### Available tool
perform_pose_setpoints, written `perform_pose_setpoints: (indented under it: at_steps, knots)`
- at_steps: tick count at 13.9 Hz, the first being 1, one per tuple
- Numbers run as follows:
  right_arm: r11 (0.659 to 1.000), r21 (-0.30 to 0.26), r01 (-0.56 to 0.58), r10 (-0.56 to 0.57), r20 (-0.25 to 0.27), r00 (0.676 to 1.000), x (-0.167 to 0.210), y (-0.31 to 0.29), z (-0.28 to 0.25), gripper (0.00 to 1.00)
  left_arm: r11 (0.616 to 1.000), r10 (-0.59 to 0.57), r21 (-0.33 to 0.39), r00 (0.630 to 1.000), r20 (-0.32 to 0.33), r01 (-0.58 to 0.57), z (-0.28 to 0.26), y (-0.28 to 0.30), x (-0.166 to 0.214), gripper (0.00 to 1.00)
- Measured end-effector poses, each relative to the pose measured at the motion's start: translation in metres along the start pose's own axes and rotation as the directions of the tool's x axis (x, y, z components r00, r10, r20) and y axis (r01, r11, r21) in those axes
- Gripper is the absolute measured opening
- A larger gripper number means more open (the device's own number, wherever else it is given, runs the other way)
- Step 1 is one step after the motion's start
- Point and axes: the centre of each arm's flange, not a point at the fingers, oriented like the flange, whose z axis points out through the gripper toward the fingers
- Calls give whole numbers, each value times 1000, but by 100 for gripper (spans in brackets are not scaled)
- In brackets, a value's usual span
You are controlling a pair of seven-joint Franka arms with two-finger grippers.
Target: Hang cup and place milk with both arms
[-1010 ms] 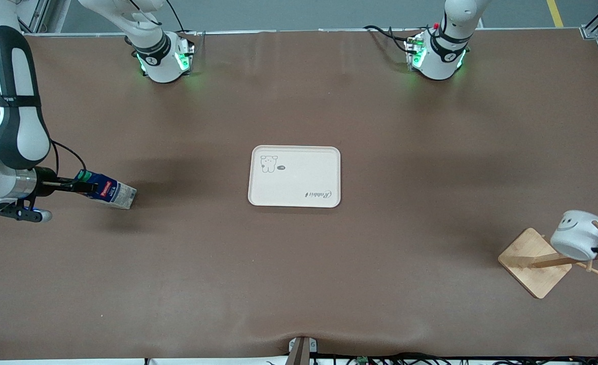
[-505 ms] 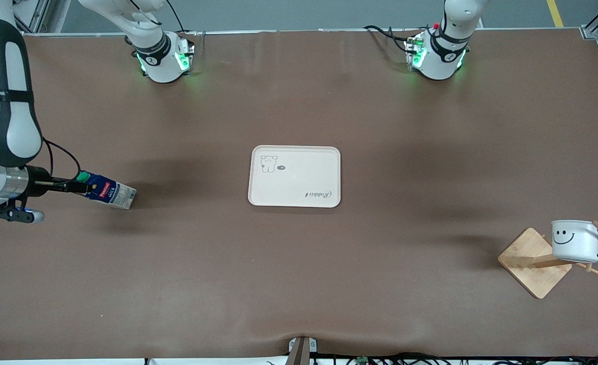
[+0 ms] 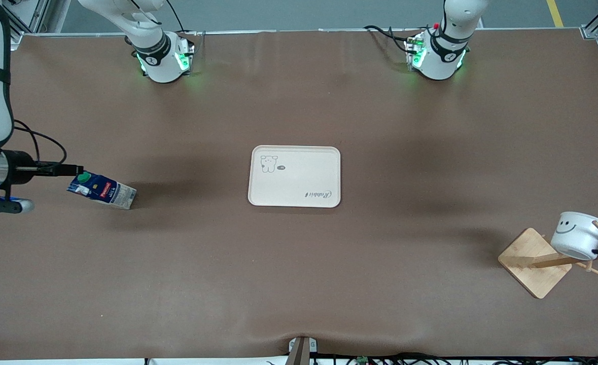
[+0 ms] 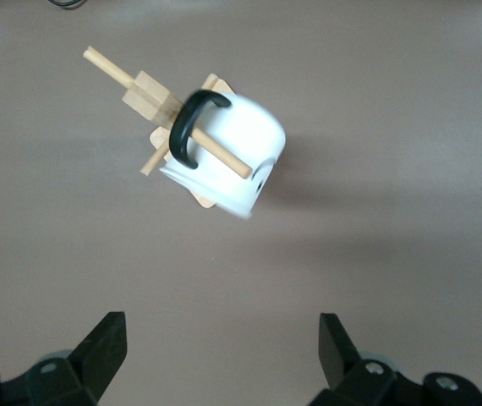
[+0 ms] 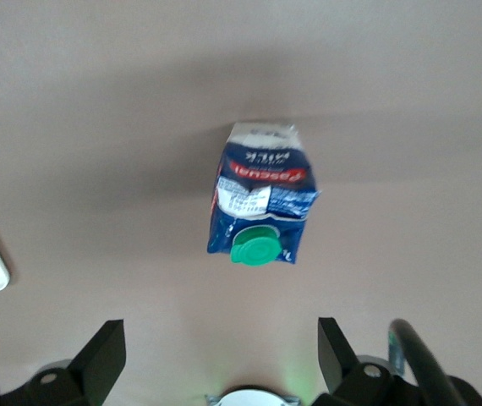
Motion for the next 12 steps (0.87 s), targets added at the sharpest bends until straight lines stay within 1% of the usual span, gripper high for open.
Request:
perform_pose_setpoints:
  at_steps: [1,2,3,5,6,8,9,10,11,12]
  knots:
    - [999,-41,11,-12,-23,1000,0,-5,-13,100,1000,6,11,1000,-9,-5,-9,7,-2,100]
    - [997,-68,22,-25,-37,999,-1,-12,-21,100,1000,12,24,1000,-17,-12,-20,14,-6,100]
    - [996,-80,30,-33,-40,999,-1,-18,-24,100,999,20,39,999,-26,-18,-30,22,-9,100]
    - [996,-85,33,-36,-37,999,0,-20,-22,100,997,43,69,998,-40,-40,-51,44,-16,100]
    - [996,-86,32,-36,-38,999,0,-20,-23,100,995,58,79,998,-34,-55,-56,57,-20,100]
    - [995,-89,36,-42,-62,997,-3,-23,-41,100,992,87,95,996,1,-86,-59,82,-25,100]
    - [995,-91,39,-46,-73,996,-7,-26,-55,100,992,92,86,996,9,-93,-60,93,-27,100]
    - [995,-93,42,-50,-84,995,-12,-30,-68,100,995,87,55,996,12,-88,-62,101,-30,100]
    - [995,-94,46,-55,-101,993,-17,-33,-82,100,997,77,29,997,14,-77,-63,103,-34,100]
    - [994,-93,49,-61,-130,990,-21,-36,-97,100,998,64,18,998,15,-64,-65,102,-38,100]
